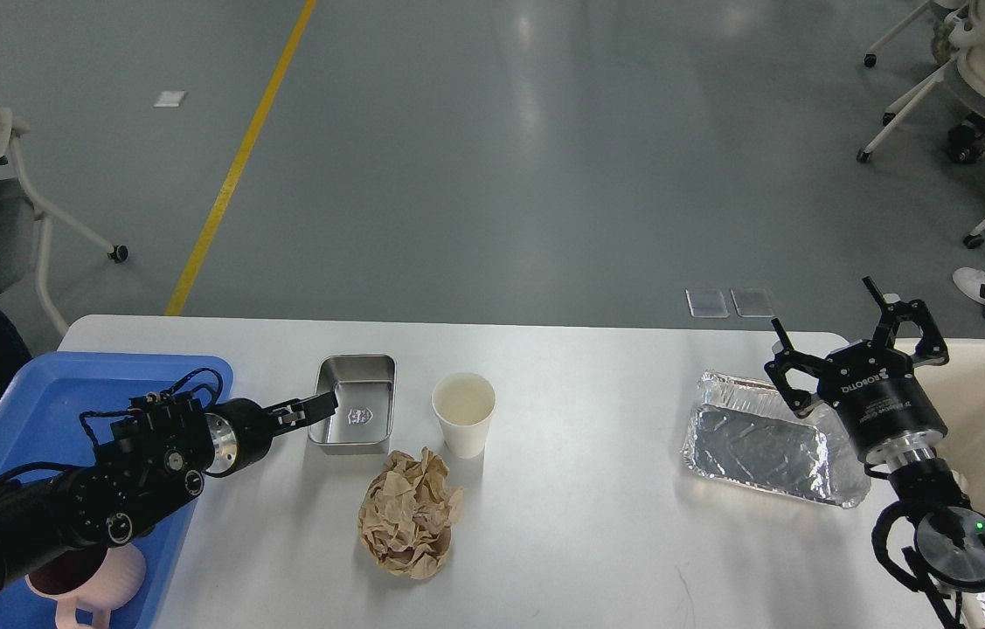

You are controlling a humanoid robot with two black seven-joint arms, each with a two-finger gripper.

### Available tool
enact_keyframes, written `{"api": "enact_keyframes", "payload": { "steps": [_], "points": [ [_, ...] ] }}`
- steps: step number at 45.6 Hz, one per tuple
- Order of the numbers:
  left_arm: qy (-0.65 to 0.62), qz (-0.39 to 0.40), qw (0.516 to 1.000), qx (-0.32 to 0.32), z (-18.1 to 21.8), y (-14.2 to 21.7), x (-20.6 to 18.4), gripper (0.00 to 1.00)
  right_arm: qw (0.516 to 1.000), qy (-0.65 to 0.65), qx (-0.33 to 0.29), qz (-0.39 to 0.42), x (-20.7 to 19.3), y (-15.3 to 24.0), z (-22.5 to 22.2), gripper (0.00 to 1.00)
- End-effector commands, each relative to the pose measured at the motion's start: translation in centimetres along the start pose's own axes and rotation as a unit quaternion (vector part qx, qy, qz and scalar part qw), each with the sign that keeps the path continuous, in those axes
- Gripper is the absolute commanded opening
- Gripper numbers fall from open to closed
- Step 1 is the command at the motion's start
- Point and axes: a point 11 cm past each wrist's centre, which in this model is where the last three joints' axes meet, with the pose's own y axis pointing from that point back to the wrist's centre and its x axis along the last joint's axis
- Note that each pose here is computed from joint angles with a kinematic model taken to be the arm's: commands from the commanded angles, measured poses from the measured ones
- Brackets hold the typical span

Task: Tidy desktop
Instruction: 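Reach the left gripper to the steel box and grasp it, then lift the steel box and place it in the blue tray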

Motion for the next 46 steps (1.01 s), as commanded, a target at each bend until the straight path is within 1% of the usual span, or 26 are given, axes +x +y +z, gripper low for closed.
{"api": "enact_keyframes", "payload": {
  "steps": [1, 5, 8, 16, 20, 22, 29, 35, 40, 46],
  "points": [
    [0.002, -0.009, 1.000, 0.000, 0.3, -0.4, -0.6, 0.69, 1.000, 0.000, 0.000, 0.000, 0.0, 0.0, 0.0, 1.00],
    [-0.004, -0.023, 1.000, 0.003, 0.3, -0.6, -1.3, 0.56, 1.000, 0.000, 0.000, 0.000, 0.0, 0.0, 0.0, 1.00],
    [-0.012, -0.030, 0.999, 0.007, 0.1, -0.6, -1.6, 0.51, 1.000, 0.000, 0.000, 0.001, 0.1, 0.0, 0.0, 1.00],
    [-0.020, -0.039, 0.999, 0.014, 0.0, -0.9, -2.1, 0.26, 1.000, 0.000, 0.000, 0.001, 0.1, 0.0, 0.0, 1.00],
    [-0.020, -0.045, 0.999, 0.014, 0.0, -0.9, -2.0, 0.08, 1.000, 0.000, 0.000, 0.001, 0.1, 0.0, 0.0, 1.00],
    [-0.018, -0.046, 0.999, 0.010, 0.2, -1.0, -2.0, 0.01, 1.000, 0.000, 0.001, 0.002, 0.2, 0.0, 0.0, 1.00],
    [-0.019, -0.044, 0.999, 0.003, 0.8, -1.1, -1.5, 0.00, 1.000, -0.002, 0.000, 0.003, 0.2, 0.0, 0.1, 1.00],
    [-0.020, -0.052, 0.998, 0.006, 0.5, -0.6, -0.7, 0.00, 1.000, -0.003, 0.000, 0.001, 0.1, -0.1, 0.2, 1.00],
    [-0.028, -0.048, 0.998, 0.004, 0.4, 0.1, 1.0, 0.00, 1.000, -0.003, 0.000, 0.001, 0.1, -0.1, 0.2, 1.00],
    [-0.043, -0.038, 0.998, -0.005, 0.5, 1.9, 4.1, 0.00, 1.000, -0.003, 0.000, 0.001, 0.0, -0.2, 0.2, 1.00]
  ]
}}
